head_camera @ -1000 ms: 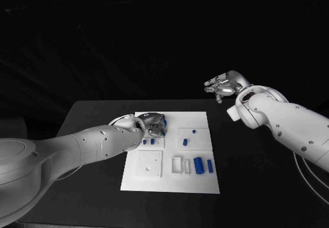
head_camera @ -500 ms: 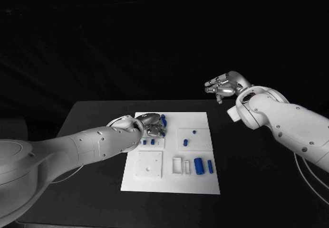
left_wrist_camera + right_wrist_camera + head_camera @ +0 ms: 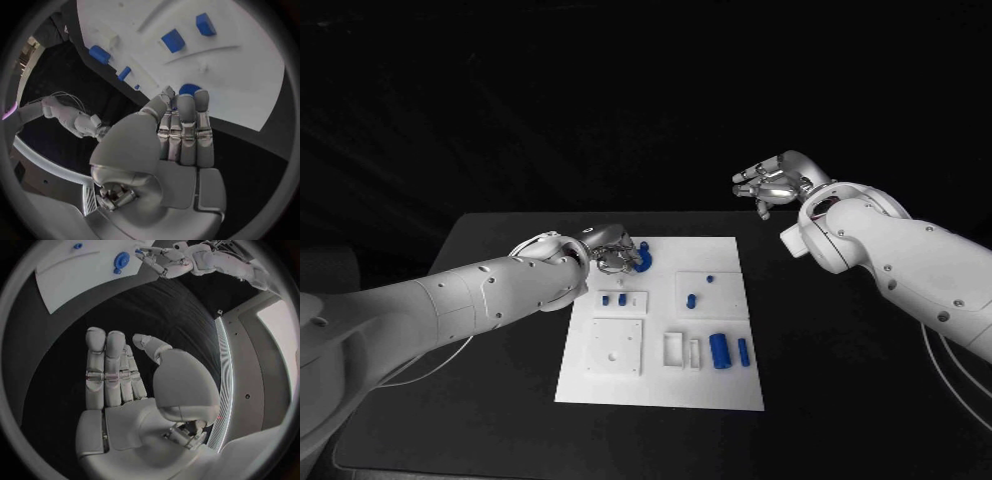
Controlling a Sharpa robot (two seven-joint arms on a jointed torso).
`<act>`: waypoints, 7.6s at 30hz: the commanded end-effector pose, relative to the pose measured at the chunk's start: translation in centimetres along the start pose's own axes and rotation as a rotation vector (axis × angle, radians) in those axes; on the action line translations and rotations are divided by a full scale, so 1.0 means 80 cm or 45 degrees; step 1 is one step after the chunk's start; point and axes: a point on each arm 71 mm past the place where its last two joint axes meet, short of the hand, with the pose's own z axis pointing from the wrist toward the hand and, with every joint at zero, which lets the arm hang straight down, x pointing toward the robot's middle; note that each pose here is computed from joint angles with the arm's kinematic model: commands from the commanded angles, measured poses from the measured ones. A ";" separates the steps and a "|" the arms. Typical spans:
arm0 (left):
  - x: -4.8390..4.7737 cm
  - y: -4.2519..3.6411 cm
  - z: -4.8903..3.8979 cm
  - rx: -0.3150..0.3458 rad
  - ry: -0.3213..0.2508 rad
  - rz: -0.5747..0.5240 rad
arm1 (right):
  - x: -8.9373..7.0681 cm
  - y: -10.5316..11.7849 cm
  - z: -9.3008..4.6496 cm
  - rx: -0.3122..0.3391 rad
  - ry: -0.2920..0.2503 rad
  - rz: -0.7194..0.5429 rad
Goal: Assemble the parts on the task board
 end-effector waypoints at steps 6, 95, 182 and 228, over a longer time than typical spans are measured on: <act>-0.017 0.0079 -0.012 -0.029 0.009 -0.048 | 0.000 -0.001 0.000 -0.008 0.013 -0.009; 0.019 0.0287 -0.019 -0.052 0.120 0.125 | -0.001 -0.002 -0.001 -0.003 0.020 -0.012; -0.038 0.0707 -0.037 -0.160 -0.135 -0.048 | 0.031 -0.022 -0.007 -0.094 0.190 -0.387; -0.093 -0.0073 -0.078 0.009 -0.280 -1.204 | 0.170 -0.050 -0.029 -0.151 0.359 -1.057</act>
